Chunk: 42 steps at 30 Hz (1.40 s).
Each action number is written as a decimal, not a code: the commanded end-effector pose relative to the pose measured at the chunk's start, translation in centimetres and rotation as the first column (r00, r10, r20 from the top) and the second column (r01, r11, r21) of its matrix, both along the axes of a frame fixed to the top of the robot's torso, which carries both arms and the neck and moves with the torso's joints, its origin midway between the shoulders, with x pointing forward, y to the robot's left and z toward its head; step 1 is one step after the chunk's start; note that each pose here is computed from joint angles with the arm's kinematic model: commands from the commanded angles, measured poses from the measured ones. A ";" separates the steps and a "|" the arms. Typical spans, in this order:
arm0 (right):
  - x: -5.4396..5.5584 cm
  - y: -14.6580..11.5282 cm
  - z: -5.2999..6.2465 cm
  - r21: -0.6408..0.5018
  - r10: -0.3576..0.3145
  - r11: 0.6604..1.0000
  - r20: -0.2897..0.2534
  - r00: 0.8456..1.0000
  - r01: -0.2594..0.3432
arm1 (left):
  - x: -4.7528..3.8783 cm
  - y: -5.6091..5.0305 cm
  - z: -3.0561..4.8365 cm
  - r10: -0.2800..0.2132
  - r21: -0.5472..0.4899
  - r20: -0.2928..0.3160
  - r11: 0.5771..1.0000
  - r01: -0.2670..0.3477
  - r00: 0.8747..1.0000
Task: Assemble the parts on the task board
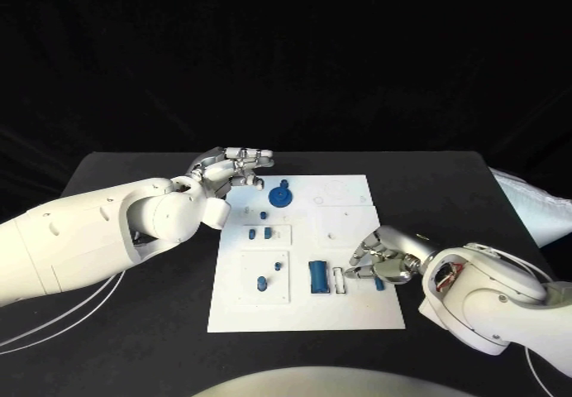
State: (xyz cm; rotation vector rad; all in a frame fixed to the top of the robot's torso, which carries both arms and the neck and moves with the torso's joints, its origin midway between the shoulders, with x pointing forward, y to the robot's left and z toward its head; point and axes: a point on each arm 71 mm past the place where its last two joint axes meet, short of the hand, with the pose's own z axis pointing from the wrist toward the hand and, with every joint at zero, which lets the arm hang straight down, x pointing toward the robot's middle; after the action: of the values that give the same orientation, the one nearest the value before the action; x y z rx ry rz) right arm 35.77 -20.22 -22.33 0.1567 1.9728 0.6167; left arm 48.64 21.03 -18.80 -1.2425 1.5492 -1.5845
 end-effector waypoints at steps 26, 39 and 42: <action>0.4 -4.7 -1.4 -0.304 -0.029 0.952 -0.005 1.000 0.026 | -0.11 -0.3 0.01 -0.024 -0.010 0.006 1.000 0.025 1.000; 0.3 -3.1 -2.0 -0.305 0.007 0.952 -0.018 1.000 -0.012 | -0.11 -0.3 -0.06 -0.024 -0.009 0.004 1.000 0.024 1.000; 0.3 -2.8 -2.1 -0.314 0.019 0.949 -0.015 1.000 -0.023 | -0.12 -0.3 -0.06 -0.025 -0.009 0.004 1.000 0.025 1.000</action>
State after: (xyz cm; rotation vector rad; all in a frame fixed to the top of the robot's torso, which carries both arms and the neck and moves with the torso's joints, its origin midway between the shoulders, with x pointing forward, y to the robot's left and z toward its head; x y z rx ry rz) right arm 36.22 -23.07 -24.08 -0.0146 2.0426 0.3411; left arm 48.59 21.00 -18.96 -1.2427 1.5550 -1.5862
